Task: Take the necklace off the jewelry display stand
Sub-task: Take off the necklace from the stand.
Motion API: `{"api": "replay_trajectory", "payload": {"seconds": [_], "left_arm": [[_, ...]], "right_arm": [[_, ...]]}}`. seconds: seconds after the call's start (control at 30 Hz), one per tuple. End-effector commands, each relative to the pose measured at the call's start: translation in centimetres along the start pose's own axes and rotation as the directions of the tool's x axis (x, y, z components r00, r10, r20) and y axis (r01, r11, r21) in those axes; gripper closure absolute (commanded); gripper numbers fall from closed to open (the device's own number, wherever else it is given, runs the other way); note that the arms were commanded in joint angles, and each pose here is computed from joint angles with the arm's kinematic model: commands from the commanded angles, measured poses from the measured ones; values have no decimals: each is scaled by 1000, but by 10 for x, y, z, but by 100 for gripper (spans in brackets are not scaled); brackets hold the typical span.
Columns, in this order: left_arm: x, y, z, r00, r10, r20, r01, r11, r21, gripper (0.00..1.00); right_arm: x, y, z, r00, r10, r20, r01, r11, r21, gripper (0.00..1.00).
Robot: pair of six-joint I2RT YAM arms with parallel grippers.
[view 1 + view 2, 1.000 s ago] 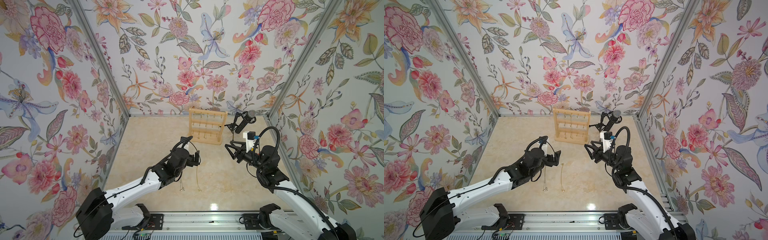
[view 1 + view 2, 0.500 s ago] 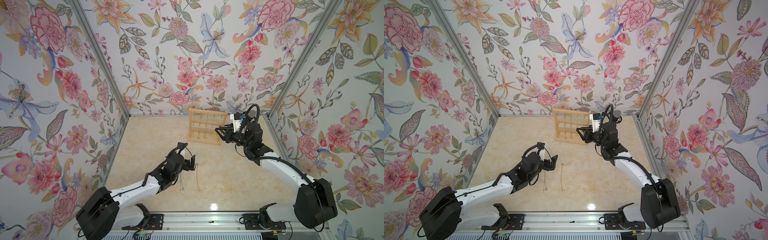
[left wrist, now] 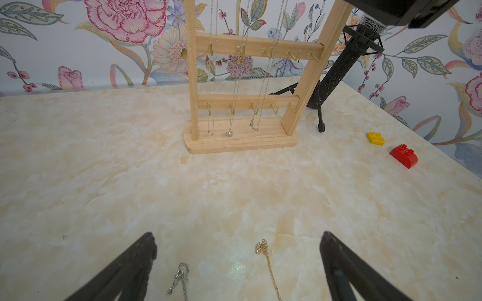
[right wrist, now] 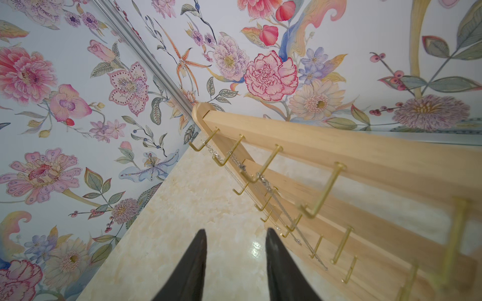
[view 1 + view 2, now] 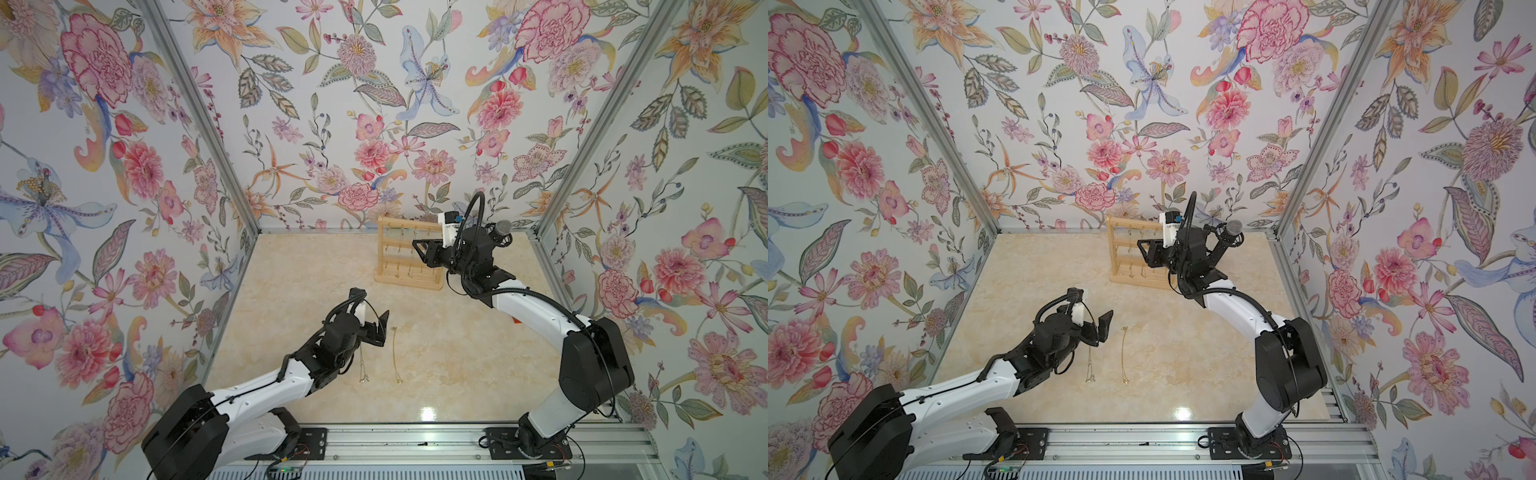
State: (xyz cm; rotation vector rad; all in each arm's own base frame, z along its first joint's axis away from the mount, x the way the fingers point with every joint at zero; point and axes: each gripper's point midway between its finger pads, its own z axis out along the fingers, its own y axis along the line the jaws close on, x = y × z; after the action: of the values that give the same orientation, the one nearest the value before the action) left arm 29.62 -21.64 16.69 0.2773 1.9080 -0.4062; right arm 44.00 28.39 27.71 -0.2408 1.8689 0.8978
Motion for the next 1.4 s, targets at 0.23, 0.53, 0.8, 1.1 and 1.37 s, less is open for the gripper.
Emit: {"api": "replay_trajectory", "payload": {"seconds": [0.23,0.53,0.8,1.1,1.37], "left_arm": [[-5,-3,-3,1000,11,25,-12,1000,29,1],[-3,-4,-2,1000,13,20,-13,999,36,1],[-2,-5,-2,1000,15,16,-15,999,40,1],[-2,-6,-1,1000,16,14,-17,999,47,1],[-2,-7,-1,1000,15,13,-15,999,49,1]], "right_arm": [[-3,-10,24,995,-104,9,102,987,122,68],[-5,-11,35,987,-159,7,155,971,180,69],[-7,-12,38,985,-173,13,167,964,208,69],[-8,6,24,977,-206,54,193,963,190,67],[-4,7,14,981,-189,51,177,967,186,66]]}}
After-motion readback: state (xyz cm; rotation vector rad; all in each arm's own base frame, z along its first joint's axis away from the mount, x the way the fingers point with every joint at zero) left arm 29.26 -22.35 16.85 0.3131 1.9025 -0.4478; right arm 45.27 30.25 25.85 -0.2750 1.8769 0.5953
